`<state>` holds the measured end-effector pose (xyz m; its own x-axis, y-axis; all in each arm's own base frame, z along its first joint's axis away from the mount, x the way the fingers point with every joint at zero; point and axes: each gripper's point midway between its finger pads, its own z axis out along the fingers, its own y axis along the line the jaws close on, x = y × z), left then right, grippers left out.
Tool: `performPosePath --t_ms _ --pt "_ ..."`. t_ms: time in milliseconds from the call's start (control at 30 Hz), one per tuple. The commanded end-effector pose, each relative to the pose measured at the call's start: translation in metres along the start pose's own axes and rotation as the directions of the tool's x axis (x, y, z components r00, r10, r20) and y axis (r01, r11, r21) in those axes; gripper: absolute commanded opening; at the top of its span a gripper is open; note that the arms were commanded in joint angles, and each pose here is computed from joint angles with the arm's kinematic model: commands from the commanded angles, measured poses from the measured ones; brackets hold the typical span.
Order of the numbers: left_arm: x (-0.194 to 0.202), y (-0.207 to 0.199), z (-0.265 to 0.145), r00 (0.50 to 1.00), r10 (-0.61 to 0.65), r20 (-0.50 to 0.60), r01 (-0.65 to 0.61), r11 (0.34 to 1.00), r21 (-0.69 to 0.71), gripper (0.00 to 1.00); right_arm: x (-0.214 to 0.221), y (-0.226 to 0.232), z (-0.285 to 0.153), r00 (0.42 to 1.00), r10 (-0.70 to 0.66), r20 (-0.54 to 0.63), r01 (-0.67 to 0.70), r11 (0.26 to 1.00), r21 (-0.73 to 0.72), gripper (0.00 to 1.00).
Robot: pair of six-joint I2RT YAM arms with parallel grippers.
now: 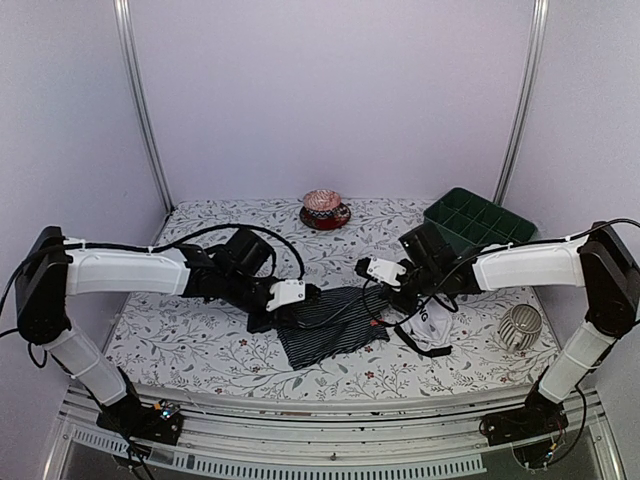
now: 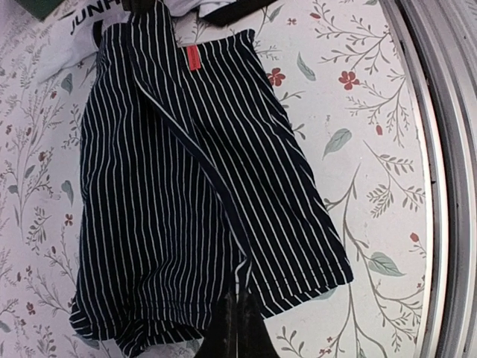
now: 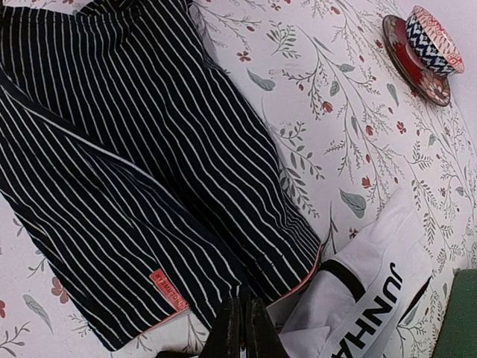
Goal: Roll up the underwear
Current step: Fold the underwear at the center of the board.
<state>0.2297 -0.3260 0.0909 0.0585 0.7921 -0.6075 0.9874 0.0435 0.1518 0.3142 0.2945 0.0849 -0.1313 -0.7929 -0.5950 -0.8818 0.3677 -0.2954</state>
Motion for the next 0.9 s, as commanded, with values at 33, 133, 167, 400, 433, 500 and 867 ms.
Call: performPosePath --t_ms 33,133,167,400,433,500,867 --pt "0.01 -0.025 0.008 0.999 0.004 -0.037 -0.001 0.997 0.075 0.0 0.015 0.026 0.006 0.998 0.013 -0.064 -0.016 0.999 -0.039 0.02" --pt "0.015 -0.03 0.014 0.998 0.007 -0.063 -0.001 0.996 0.085 0.0 0.017 0.034 0.005 0.997 0.017 -0.07 -0.02 0.999 -0.041 0.02" --pt "0.018 -0.032 0.016 0.997 0.005 -0.071 0.001 0.996 0.089 0.0 0.017 0.038 0.005 0.997 0.015 -0.07 -0.018 0.999 -0.044 0.02" --pt "0.027 -0.039 0.025 0.995 -0.007 -0.101 0.019 0.993 0.115 0.0 0.022 0.041 0.005 0.994 0.022 -0.103 -0.024 0.999 -0.025 0.02" --pt "0.029 -0.041 0.026 0.995 -0.006 -0.104 0.018 0.993 0.121 0.0 0.024 0.042 0.005 0.994 0.024 -0.107 -0.027 0.999 -0.024 0.02" --pt "0.03 -0.043 0.026 0.995 -0.003 -0.104 0.016 0.992 0.126 0.0 0.026 0.042 0.005 0.993 0.028 -0.117 -0.031 0.999 -0.02 0.02" --pt "0.032 -0.055 0.024 0.995 0.015 -0.094 0.001 0.986 0.166 0.0 0.038 0.051 0.009 0.986 0.053 -0.161 -0.059 0.998 -0.033 0.03"
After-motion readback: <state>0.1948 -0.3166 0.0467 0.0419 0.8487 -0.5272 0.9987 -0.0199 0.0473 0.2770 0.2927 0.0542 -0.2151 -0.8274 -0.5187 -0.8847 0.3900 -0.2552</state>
